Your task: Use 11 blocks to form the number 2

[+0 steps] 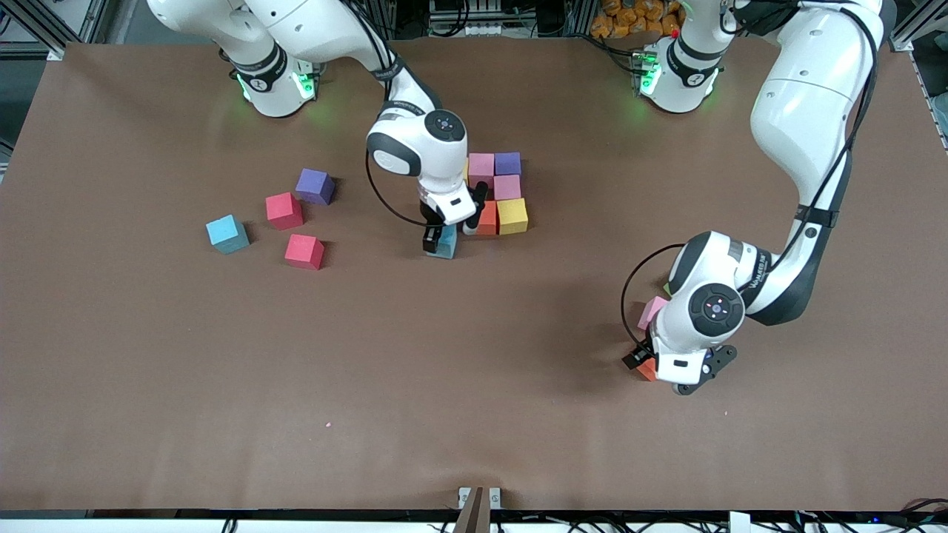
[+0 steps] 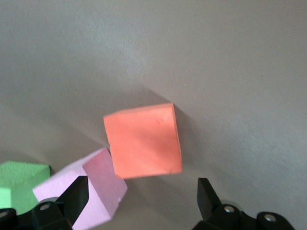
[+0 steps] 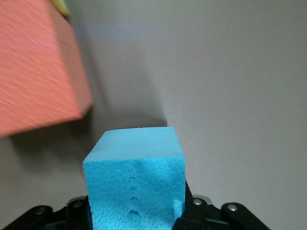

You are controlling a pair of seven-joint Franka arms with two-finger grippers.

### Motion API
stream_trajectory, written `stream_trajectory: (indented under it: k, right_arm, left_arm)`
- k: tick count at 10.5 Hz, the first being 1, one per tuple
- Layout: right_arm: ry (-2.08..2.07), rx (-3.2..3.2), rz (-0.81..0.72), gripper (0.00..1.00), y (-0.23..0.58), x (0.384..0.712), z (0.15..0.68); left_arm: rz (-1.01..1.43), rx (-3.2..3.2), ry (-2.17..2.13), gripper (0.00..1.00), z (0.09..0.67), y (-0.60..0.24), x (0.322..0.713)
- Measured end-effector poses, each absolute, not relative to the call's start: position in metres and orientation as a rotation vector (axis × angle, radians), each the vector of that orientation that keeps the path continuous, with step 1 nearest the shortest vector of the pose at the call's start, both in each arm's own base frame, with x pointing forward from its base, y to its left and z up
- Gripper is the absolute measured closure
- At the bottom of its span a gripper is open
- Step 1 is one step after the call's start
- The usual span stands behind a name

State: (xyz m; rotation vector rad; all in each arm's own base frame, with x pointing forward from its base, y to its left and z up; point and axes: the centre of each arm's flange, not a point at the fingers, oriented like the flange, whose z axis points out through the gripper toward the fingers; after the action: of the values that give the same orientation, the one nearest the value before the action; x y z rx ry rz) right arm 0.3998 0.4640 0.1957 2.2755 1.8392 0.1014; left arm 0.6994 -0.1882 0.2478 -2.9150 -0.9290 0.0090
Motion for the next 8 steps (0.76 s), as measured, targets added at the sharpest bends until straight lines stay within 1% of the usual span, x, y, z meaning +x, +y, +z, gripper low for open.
stream_trajectory:
  k: [3, 8]
  right_arm:
    - [1.891, 2.262, 0.099, 0.38, 0.479, 0.382, 0.195]
    - [1.901, 2.259, 0.084, 0.38, 0.481, 0.376, 0.194]
  left_arm:
    - [0.012, -2.917, -0.926, 0.00, 0.239, -0.182, 0.707]
    - [0.032, -2.911, -0.930, 0.00, 0.226, -0.180, 0.708]
